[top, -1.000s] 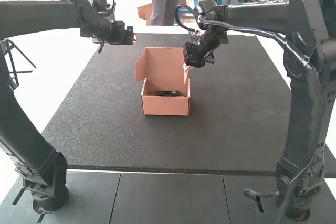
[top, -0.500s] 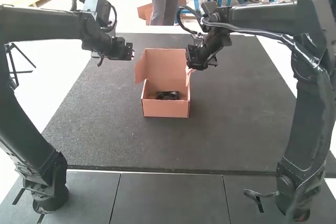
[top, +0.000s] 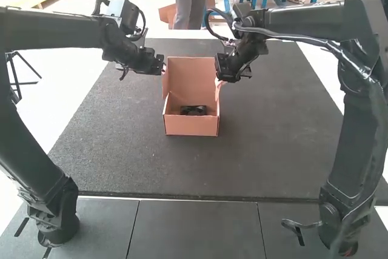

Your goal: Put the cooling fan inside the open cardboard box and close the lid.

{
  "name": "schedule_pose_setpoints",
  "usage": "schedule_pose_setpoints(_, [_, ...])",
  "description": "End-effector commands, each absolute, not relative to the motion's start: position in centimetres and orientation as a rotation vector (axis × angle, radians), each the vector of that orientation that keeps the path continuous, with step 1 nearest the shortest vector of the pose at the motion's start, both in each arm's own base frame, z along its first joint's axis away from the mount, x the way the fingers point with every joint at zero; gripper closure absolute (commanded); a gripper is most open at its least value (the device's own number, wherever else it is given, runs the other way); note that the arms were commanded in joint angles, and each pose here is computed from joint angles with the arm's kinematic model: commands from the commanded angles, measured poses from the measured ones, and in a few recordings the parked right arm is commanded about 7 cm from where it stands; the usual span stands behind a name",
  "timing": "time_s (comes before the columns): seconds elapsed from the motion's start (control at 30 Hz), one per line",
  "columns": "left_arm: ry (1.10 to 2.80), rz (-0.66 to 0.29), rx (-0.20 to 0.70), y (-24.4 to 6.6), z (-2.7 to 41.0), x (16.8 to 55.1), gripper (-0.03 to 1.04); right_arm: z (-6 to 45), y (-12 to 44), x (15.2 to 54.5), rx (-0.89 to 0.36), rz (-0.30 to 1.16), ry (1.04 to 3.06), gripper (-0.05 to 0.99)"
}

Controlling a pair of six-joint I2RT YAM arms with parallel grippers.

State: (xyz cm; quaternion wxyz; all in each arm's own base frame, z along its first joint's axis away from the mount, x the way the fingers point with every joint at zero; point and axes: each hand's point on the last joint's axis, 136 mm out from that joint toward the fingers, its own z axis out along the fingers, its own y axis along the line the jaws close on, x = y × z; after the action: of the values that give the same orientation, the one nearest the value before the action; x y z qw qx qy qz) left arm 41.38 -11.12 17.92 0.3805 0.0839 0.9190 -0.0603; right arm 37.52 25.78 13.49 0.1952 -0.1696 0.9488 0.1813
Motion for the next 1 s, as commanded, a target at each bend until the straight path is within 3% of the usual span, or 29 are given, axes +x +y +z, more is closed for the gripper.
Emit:
schedule_pose_setpoints(0.0, [2.338,-0.171,0.240,-11.5,18.2,41.1,0.04,14.2,26.5,36.2,-0.505,0.540,2.649,0.95])
schedule_pose_setpoints(0.97, [2.323,-0.318,0.301,-13.4,17.9,38.3,0.04,14.1,26.6,35.7,-0.510,0.554,2.650,0.95])
